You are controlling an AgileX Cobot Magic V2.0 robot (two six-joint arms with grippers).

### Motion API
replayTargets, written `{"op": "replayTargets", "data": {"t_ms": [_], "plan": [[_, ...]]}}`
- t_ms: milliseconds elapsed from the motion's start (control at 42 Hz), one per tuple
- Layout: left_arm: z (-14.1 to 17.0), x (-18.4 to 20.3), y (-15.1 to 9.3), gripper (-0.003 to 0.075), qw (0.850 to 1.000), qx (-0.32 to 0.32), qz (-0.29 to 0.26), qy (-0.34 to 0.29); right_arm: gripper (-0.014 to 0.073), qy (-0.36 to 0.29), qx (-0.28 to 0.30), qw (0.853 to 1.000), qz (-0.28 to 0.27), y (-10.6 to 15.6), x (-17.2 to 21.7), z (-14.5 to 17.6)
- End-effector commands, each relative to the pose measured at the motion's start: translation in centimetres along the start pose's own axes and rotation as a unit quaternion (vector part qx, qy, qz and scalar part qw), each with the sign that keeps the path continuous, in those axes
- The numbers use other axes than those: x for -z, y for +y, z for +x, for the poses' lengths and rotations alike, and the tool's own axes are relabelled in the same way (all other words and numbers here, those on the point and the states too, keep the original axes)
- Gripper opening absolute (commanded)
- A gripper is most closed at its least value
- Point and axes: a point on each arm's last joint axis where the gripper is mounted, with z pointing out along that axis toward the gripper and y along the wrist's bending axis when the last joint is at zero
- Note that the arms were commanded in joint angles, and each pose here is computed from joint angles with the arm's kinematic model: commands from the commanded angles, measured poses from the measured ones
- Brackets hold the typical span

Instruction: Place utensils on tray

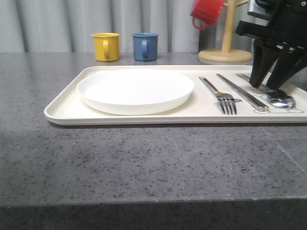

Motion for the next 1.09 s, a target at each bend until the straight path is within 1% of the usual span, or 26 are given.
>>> {"op": "replayTargets", "data": {"t_ms": [0,119,214,357,452,571,595,690,714,785,809,928,999,1070], "plan": [[-1.4,0.5,0.0,0.0311,0.999,0.006,0.0,-0.051,0.0351,-0.078,0.038,0.996,0.003,0.7,4.4,-0.2],[-1.4,0.5,0.0,0.0311,0.999,0.006,0.0,-0.051,0.0351,-0.115,0.076,0.99,0.004,1.4,7.6,0.7],[-1.4,0.5,0.0,0.0311,0.999,0.006,0.0,-0.051,0.0351,-0.144,0.119,0.982,0.005,2.3,10.1,2.3],[-1.4,0.5,0.0,0.0311,0.999,0.006,0.0,-0.051,0.0351,-0.181,0.185,0.966,0.001,4.1,13.4,6.2],[-1.4,0.5,0.0,0.0311,0.999,0.006,0.0,-0.051,0.0351,-0.21,0.213,0.954,-0.005,4.9,15.6,9.3],[-1.4,0.5,0.0,0.0311,0.999,0.006,0.0,-0.051,0.0351,-0.245,0.232,0.941,-0.012,5.3,17.7,13.4],[-1.4,0.5,0.0,0.0311,0.999,0.006,0.0,-0.051,0.0351,-0.259,0.236,0.937,-0.013,5.3,18.3,14.4],[-1.4,0.5,0.0,0.0311,0.999,0.006,0.0,-0.051,0.0351,-0.292,0.242,0.925,-0.015,4.9,19.5,17.7],[-1.4,0.5,0.0,0.0311,0.999,0.006,0.0,-0.051,0.0351,-0.307,0.244,0.92,-0.014,4.8,20.0,18.7],[-1.4,0.5,0.0,0.0311,0.999,0.006,0.0,-0.051,0.0351,-0.331,0.247,0.911,-0.015,4.2,20.5,21.3],[-1.4,0.5,0.0,0.0311,0.999,0.006,0.0,-0.051,0.0351,-0.332,0.247,0.91,-0.015,4.1,20.4,21.8],[-1.4,0.5,0.0,0.0311,0.999,0.006,0.0,-0.051,0.0351,-0.37,0.252,0.894,-0.015,3.3,21.0,25.8],[-1.4,0.5,0.0,0.0311,0.999,0.006,0.0,-0.051,0.0351,-0.391,0.254,0.885,-0.015,2.9,21.1,27.8],[-1.4,0.5,0.0,0.0311,0.999,0.006,0.0,-0.051,0.0335,-0.405,0.25,0.879,-0.014,2.5,21.2,29.4]]}}
